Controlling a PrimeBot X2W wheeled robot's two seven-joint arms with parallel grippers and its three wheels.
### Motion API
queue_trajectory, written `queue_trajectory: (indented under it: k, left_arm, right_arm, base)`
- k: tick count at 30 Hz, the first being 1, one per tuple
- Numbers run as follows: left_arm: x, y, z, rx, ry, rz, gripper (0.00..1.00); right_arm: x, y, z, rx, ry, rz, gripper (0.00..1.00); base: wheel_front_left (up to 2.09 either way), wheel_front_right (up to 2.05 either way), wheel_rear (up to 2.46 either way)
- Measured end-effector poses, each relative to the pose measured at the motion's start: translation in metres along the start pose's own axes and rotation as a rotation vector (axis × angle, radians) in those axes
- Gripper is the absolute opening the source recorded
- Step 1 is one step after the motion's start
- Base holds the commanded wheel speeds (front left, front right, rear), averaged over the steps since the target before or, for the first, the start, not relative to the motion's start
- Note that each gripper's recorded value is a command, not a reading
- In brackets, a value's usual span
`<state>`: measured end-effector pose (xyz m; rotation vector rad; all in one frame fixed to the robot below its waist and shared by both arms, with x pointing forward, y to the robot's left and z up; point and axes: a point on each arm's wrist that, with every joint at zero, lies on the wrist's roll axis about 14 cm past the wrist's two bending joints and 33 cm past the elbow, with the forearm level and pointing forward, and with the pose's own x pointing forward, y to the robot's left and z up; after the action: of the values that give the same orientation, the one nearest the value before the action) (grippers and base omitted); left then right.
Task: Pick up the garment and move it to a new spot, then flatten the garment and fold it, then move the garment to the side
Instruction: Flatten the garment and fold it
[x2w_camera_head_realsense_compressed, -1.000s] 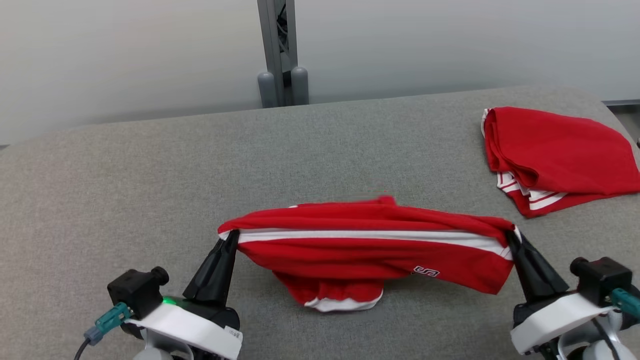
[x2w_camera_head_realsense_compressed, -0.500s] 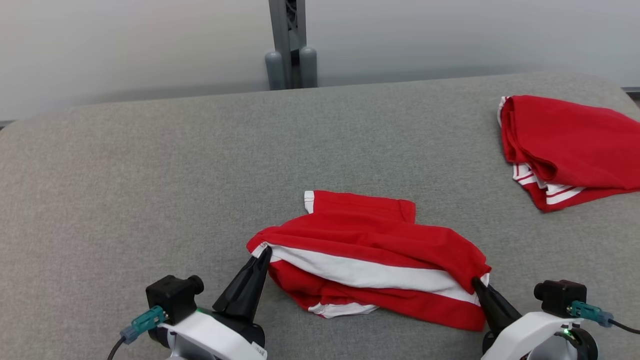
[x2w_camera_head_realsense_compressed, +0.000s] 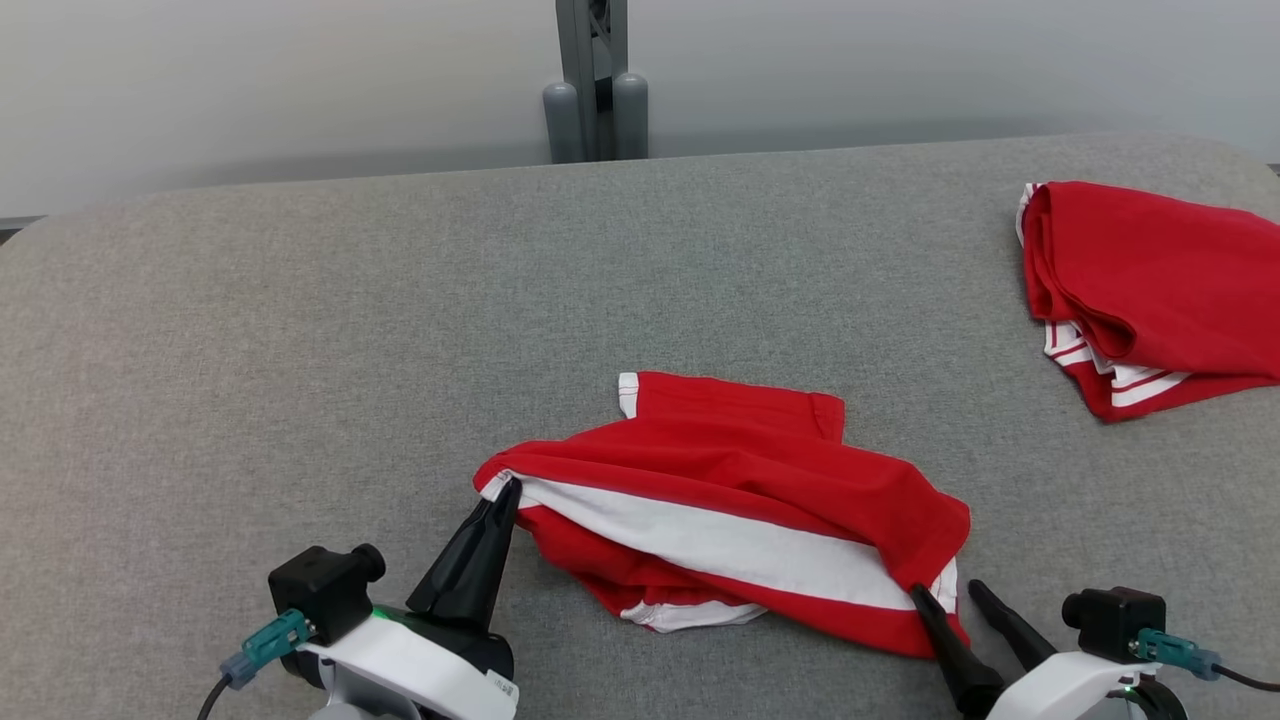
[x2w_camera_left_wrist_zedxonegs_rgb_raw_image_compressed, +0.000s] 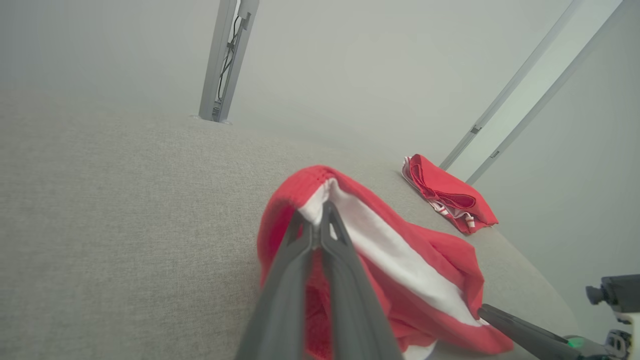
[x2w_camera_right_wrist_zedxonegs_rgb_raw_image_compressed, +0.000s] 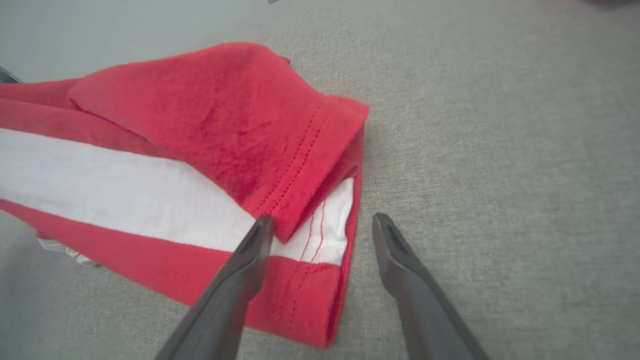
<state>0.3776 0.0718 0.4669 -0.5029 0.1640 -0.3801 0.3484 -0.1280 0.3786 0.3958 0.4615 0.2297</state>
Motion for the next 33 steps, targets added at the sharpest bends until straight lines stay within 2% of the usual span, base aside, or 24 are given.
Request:
queue_trajectory:
  k: [1,3,5,6,7,20,29,33]
  left_arm:
    - [0.000,0.000,0.001,0.001,-0.003,0.001,0.00]
    - [0.000,0.001,0.001,0.001,-0.006,0.002,0.00]
    - [0.000,0.001,0.001,0.001,-0.008,0.003,0.00]
    - [0.000,0.001,0.002,0.001,-0.010,0.003,0.00]
    - [0.001,0.001,0.002,0.001,-0.013,0.003,0.00]
    - [0.001,0.001,0.007,0.008,-0.036,0.005,0.00]
    - [0.004,-0.015,0.030,-0.030,-0.110,-0.044,0.00]
    - [0.003,-0.029,0.046,-0.046,-0.138,-0.093,0.00]
  right_arm:
    - [0.000,0.001,-0.001,-0.001,0.003,0.003,0.95]
    - [-0.001,0.001,-0.002,0.002,0.008,0.007,0.75]
    - [-0.002,0.002,-0.005,-0.001,0.018,0.012,0.37]
    - [-0.002,0.002,-0.006,-0.004,0.024,0.013,0.22]
    - [-0.003,0.001,-0.007,-0.005,0.027,0.013,0.00]
    - [-0.002,0.000,0.002,-0.062,0.003,0.034,0.00]
    - [-0.008,0.005,0.066,-0.083,-0.207,0.071,0.00]
    - [-0.019,0.012,0.108,-0.106,-0.336,0.105,0.00]
  base:
    - [0.00,0.00,0.00]
    - [0.00,0.00,0.00]
    - [0.00,0.00,0.00]
    - [0.00,0.00,0.00]
    - [0.00,0.00,0.00]
    - [0.00,0.00,0.00]
    - [0.00,0.00,0.00]
    - [0.00,0.00,0.00]
